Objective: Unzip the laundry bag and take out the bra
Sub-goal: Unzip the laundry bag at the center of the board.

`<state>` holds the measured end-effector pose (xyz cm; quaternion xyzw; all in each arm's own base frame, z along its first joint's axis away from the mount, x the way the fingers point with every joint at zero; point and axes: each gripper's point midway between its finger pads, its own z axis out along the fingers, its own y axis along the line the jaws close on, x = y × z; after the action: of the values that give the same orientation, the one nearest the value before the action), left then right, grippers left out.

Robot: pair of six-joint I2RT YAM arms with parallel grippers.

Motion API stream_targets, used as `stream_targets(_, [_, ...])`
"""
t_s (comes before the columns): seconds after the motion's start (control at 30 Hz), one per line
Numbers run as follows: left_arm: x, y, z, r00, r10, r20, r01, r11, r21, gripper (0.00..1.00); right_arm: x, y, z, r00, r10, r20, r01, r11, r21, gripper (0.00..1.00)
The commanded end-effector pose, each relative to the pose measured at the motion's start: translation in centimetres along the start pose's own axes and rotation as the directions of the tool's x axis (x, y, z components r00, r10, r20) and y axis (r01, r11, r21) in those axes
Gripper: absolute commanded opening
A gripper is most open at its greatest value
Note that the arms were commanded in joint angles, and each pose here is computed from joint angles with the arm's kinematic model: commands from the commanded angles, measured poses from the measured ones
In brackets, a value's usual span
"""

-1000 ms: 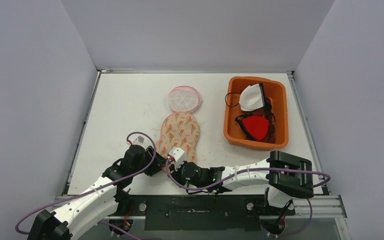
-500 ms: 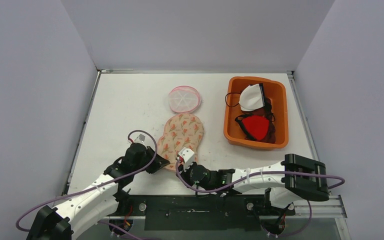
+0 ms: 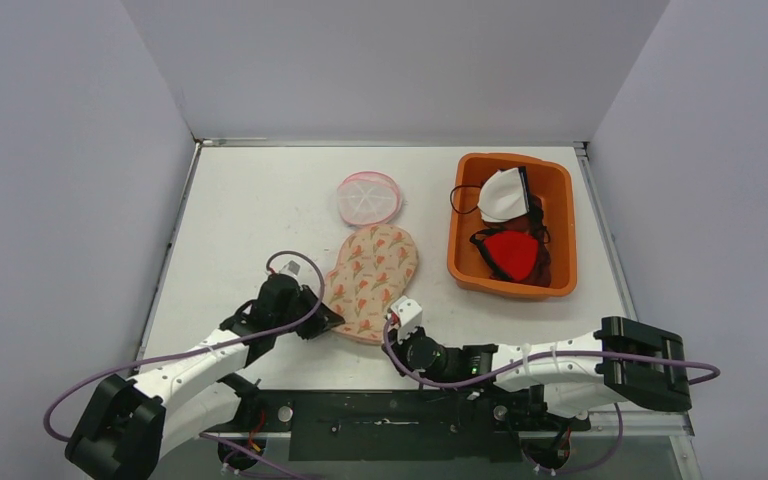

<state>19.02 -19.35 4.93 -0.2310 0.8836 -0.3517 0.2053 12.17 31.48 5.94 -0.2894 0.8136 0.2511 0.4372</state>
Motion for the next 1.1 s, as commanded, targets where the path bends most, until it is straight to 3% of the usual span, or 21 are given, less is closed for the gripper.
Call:
stream_targets(0.0, [-3.1, -2.2, 0.3, 0.993, 0.070, 0.094, -0.074, 0.996, 0.040, 0.14, -0.9, -0.8, -0.3, 0.999, 0.029, 0.037, -0.030, 0.999, 0.037, 0.05])
stream_targets(0.1, [-2.8, -3.5, 0.2, 0.993, 0.095, 0.071, -0.102, 0.990, 0.096, 0.63, -1.4, -0.1, 0.0, 0.999, 0.029, 0.045, -0.030, 0.999, 0.016, 0.05])
stream_targets(0.17, [-2.2, -3.1, -0.1, 0.994, 0.096, 0.045, -0.099, 0.992, 0.080, 0.82, -1.9, 0.5, 0.3, 0.999, 0.022, 0.049, -0.022, 1.000, 0.003, 0.05])
stream_targets(0.23, [-1.4, -2.7, -0.6, 0.996, 0.091, 0.017, -0.092, 0.993, 0.078, 0.92, -2.4, 1.2, 0.7, 0.999, 0.013, 0.050, -0.013, 1.000, -0.016, 0.05])
stream_targets(0.33, [-0.2, -2.8, -1.7, 0.996, 0.089, -0.006, -0.088, 0.991, 0.101, 0.97, -3.6, 2.4, 1.4, 0.998, -0.003, 0.063, 0.006, 0.999, -0.045, 0.05])
stream_targets(0.67, [2.9, -3.4, -3.5, 0.995, 0.088, -0.038, -0.081, 0.986, 0.149, 0.97, -5.8, 6.0, 4.2, 0.996, -0.057, 0.070, 0.065, 0.990, -0.121, 0.05])
stream_targets(0.83, [2.6, -2.0, -3.2, 0.996, 0.082, -0.017, -0.080, 0.993, 0.088, 0.96, -6.2, 6.5, 4.4, 0.995, -0.060, 0.074, 0.069, 0.989, -0.128, 0.05])
stream_targets(0.93, [1.8, -1.6, -3.1, 0.996, 0.081, 0.031, -0.083, 0.994, 0.073, 0.82, -6.6, 6.3, 3.9, 0.995, -0.052, 0.085, 0.063, 0.990, -0.130, 0.05])
stream_targets(1.07, [0.5, -1.6, -3.0, 0.992, 0.086, 0.088, -0.092, 0.993, 0.069, 0.37, -6.6, 6.1, 3.5, 0.995, -0.046, 0.088, 0.057, 0.990, -0.126, 0.05])
